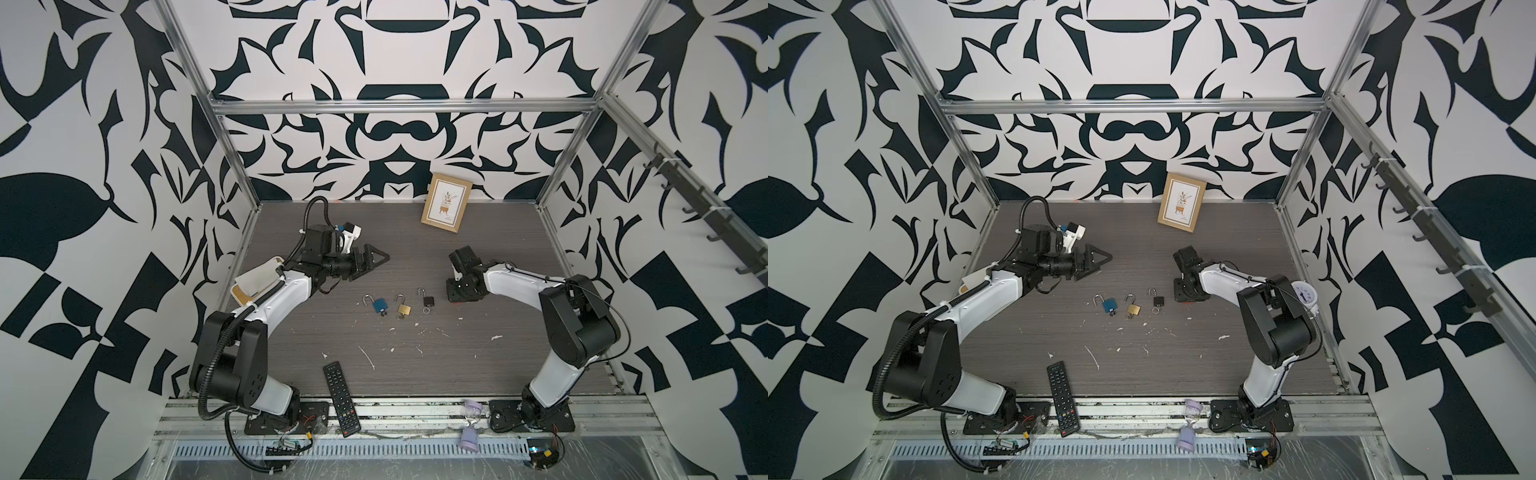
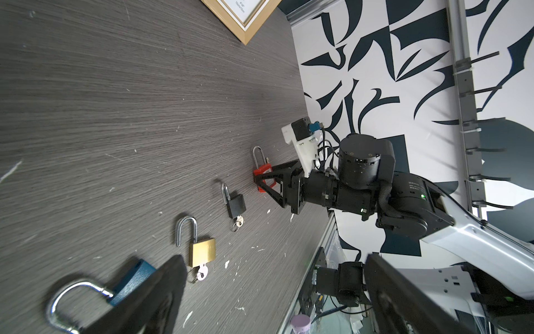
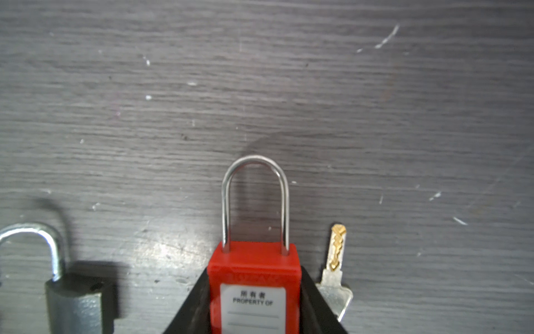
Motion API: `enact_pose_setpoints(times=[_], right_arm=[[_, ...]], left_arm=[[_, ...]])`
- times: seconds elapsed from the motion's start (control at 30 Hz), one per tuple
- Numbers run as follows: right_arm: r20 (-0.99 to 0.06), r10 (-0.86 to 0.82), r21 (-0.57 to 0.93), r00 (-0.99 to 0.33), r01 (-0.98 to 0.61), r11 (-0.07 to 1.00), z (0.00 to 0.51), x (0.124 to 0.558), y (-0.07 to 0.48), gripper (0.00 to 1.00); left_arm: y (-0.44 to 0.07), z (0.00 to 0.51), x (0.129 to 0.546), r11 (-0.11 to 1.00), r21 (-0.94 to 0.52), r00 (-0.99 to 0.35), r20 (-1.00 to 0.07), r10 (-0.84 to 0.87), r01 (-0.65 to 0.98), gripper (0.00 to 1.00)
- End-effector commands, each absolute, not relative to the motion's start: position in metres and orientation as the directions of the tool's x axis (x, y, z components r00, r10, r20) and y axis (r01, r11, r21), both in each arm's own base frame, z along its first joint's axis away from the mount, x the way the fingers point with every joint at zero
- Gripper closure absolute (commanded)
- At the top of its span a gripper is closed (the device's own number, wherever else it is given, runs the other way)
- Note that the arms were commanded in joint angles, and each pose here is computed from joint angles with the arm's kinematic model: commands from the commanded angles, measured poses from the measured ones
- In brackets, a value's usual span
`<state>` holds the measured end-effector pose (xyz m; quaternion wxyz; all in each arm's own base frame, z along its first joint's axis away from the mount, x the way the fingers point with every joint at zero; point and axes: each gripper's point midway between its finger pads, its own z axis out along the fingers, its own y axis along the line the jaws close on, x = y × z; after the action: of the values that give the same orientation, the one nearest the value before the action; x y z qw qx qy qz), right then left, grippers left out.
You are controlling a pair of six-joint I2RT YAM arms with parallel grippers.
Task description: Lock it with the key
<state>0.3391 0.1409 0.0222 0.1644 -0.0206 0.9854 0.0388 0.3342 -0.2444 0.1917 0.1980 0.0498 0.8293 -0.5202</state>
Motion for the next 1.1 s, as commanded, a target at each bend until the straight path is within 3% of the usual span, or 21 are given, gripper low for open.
enact_pose_setpoints(times=[0.0,0.2,0.5,0.77,1.07], right_arm=[[-0.377,-0.005,0.095,-0.926,-0.044,0.995,0.044,0.344,0.141,0.50],[-0.461,0.019,0.115,-0.887,-0.038,0.993,0.090,0.343,0.137,0.44],[-0.550,0.098,0.240,-0.829,-0.044,0.970,0.149,0.318,0.138,0.54],[-0.565,0.117,0.284,-0.817,-0.059,0.957,0.162,0.303,0.139,0.56],[-0.569,0.118,0.302,-0.814,-0.074,0.950,0.163,0.304,0.144,0.57]], left_arm=[[-0.253,0.185,0.333,0.455,-0.835,-0.916,-0.391,-0.093,0.310,0.01],[-0.289,0.161,0.329,0.559,-0.733,-0.896,-0.441,0.044,0.388,0.01],[-0.352,0.111,0.323,0.624,-0.591,-0.856,-0.417,0.307,0.511,0.22],[-0.364,0.079,0.326,0.626,-0.615,-0.878,-0.335,0.343,0.479,0.41],[-0.372,0.056,0.323,0.648,-0.612,-0.890,-0.267,0.369,0.453,0.51]])
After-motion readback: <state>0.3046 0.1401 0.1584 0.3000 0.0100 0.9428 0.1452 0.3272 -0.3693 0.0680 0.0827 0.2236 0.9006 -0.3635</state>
